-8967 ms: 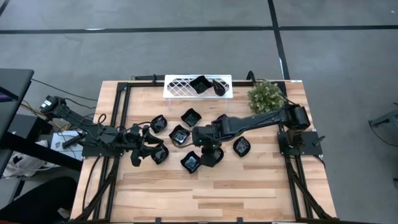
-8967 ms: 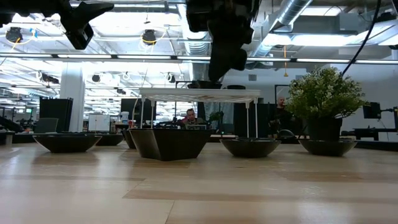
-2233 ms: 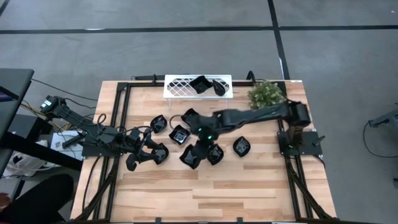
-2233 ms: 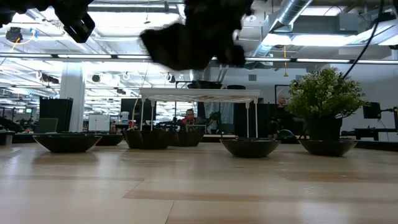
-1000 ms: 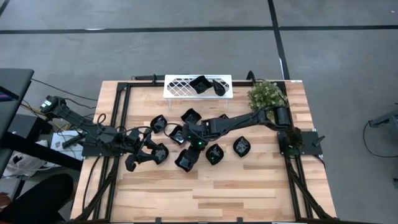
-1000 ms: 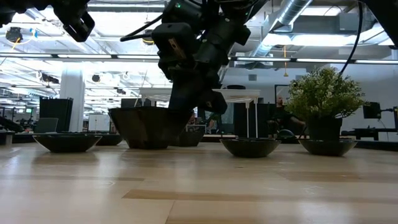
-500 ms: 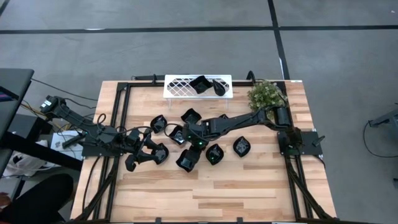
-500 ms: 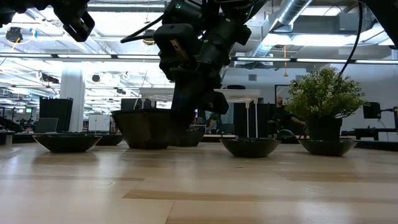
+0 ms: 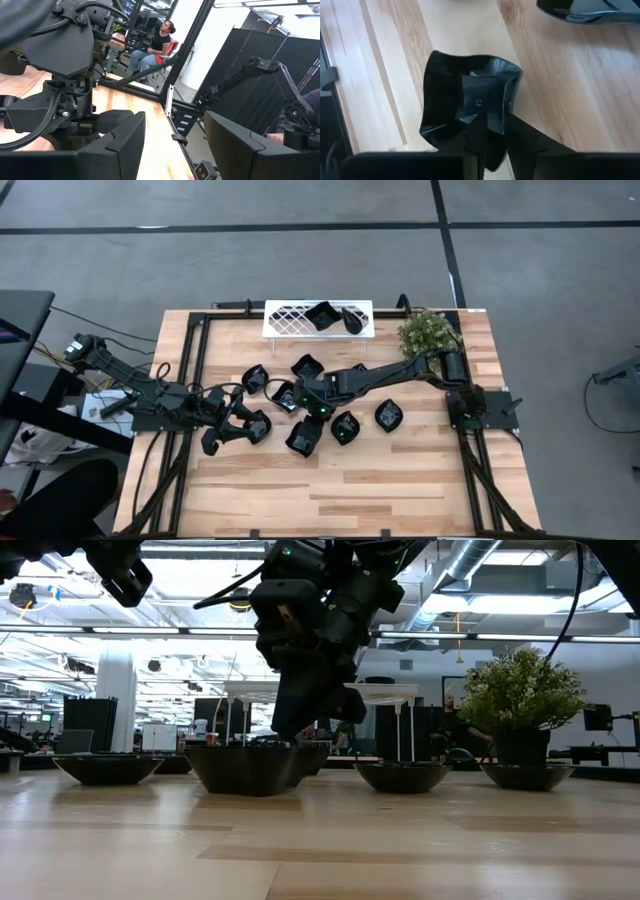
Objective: Pick & Place Mini shaped plates
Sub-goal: Stack the distorted square plate on top of the other distorted square plate on the shelf
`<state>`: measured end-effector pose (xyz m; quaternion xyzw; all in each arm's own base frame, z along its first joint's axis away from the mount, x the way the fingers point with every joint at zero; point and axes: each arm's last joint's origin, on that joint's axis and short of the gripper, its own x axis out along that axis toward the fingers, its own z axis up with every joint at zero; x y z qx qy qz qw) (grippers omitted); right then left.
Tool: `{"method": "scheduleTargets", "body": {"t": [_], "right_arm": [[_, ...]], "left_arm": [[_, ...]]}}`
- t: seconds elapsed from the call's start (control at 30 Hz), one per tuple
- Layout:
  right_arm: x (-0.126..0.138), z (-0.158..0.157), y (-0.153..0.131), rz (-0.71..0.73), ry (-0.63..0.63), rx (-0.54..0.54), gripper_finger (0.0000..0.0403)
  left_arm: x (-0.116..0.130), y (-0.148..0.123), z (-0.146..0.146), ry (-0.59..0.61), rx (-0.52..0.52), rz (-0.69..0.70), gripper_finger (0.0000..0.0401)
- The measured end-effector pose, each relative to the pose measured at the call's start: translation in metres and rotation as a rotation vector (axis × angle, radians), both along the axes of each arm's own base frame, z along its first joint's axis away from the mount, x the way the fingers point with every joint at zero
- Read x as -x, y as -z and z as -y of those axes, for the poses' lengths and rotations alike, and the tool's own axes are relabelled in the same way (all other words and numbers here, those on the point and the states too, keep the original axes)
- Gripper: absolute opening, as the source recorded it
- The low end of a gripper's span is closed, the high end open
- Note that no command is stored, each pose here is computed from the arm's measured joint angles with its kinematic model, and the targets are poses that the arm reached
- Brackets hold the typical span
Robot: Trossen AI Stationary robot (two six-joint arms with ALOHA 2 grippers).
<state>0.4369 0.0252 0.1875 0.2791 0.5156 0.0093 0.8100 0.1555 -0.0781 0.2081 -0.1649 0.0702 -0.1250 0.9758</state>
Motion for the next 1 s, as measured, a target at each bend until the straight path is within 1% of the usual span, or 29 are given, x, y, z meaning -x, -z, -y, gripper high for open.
{"method": "scheduleTargets", "body": {"t": [0.2,0.43,0.53,0.7,0.8,0.9,1.0], "right_arm": [[0.001,0.006,0.000,-0.002,-0.015,0.013,0.0061],[0.006,0.007,0.003,-0.039,-0.086,0.056,0.0067],[0.005,0.005,0.003,-0.028,-0.097,0.060,0.0083],[0.005,0.005,0.003,-0.027,-0.096,0.062,0.0122],[0.005,0.006,0.003,-0.026,-0.091,0.088,0.0143],[0.005,0.006,0.003,-0.024,-0.090,0.089,0.0159],[0.003,0.004,0.013,-0.042,-0.098,0.084,0.0169]], "left_arm": [[0.000,0.000,0.000,0.000,0.000,0.000,0.0205],[0.000,0.000,0.000,0.000,0.000,0.000,0.0205],[0.000,0.000,0.000,0.000,0.000,0.000,0.0205],[0.000,0.000,0.000,0.000,0.000,0.000,0.0205],[0.000,0.000,0.000,0.000,0.000,0.000,0.0205],[0.000,0.000,0.000,0.000,0.000,0.000,0.0205],[0.000,0.000,0.000,0.000,0.000,0.001,0.0205]]}}
